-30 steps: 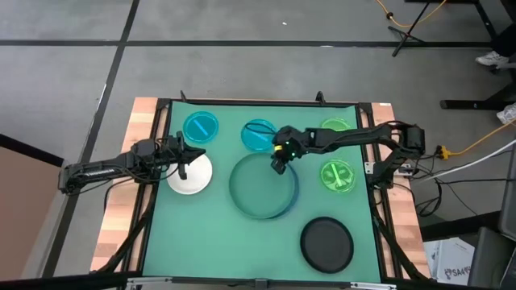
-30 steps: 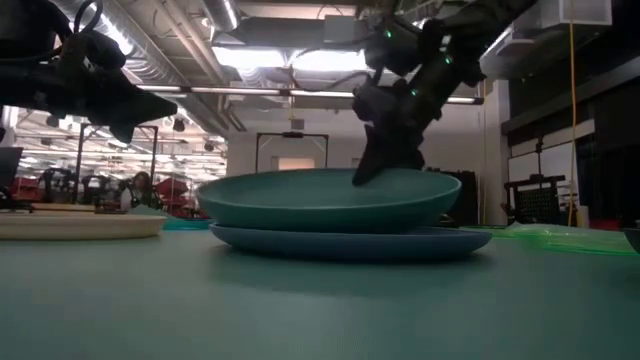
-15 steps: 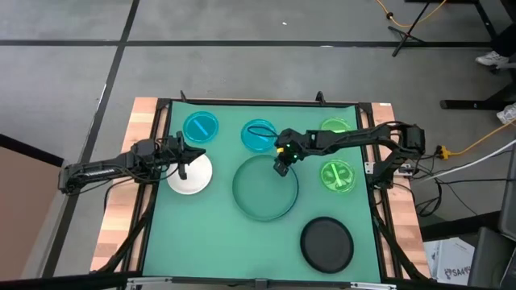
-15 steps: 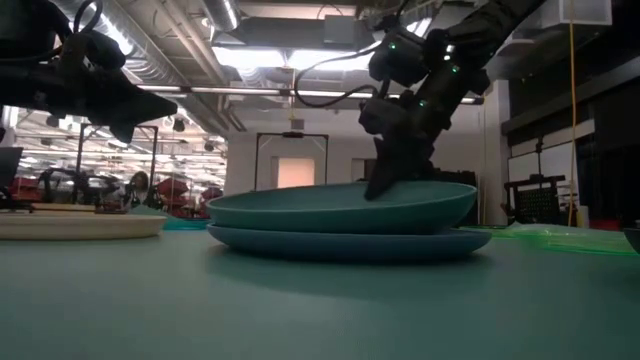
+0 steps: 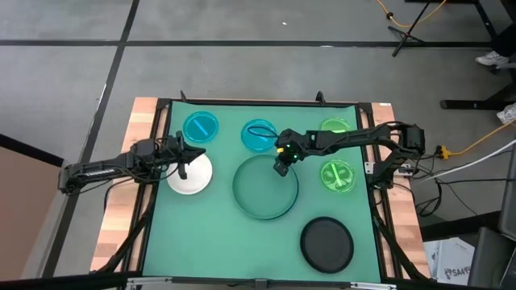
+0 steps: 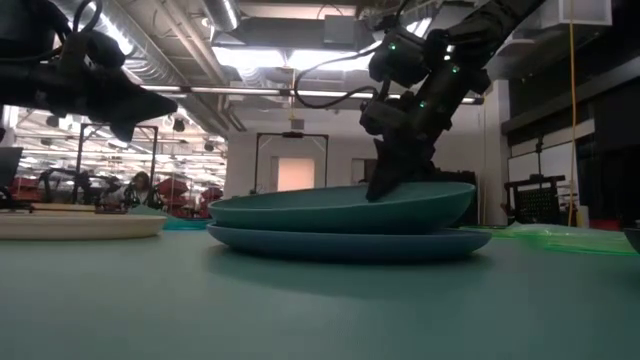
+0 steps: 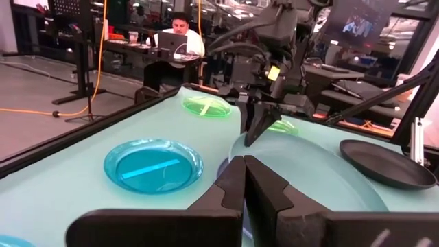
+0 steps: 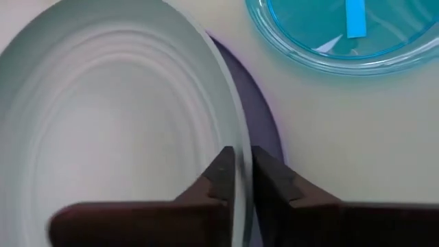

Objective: Stack plastic plates
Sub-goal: Stack the green plate on top of the blue plate, then stack the black plate on top of the green plate

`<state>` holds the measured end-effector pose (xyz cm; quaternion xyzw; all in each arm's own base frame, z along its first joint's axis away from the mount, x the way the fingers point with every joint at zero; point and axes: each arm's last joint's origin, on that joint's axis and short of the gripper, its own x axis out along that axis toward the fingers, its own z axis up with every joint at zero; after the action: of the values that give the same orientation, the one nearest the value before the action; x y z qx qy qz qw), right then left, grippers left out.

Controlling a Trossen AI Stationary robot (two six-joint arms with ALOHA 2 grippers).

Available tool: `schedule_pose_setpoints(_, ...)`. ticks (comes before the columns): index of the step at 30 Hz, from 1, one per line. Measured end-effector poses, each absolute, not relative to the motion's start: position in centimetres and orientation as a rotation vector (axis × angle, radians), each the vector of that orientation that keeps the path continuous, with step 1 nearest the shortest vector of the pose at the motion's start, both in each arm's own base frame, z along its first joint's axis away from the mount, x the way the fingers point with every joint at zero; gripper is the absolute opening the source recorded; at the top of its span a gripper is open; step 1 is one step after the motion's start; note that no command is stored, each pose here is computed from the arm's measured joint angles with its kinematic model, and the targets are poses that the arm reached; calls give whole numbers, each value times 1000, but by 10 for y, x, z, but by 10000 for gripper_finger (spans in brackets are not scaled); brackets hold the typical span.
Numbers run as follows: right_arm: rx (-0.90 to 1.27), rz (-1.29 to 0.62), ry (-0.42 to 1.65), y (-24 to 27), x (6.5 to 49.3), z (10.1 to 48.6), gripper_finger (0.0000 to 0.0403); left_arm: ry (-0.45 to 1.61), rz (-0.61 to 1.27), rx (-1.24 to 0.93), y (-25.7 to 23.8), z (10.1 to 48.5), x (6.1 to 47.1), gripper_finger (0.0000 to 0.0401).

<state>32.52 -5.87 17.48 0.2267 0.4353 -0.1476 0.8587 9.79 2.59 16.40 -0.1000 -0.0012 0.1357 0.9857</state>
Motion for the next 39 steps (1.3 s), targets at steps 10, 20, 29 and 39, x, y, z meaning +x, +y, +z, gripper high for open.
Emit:
schedule_pose_setpoints(10,424,-293,940,-52,313,192,120,-16,271,-200,26,165,98,0)
schedule_pose_setpoints(20,313,-169,946,5,288,230,122,-22,260,-203,26,166,98,0)
schedule_pose_setpoints(29,299,-194,1047,54,267,231,122,-23,268,-201,26,166,98,0)
schedule_pose_setpoints(39,479,-224,953,73,214,206,122,-23,270,-199,26,166,98,0)
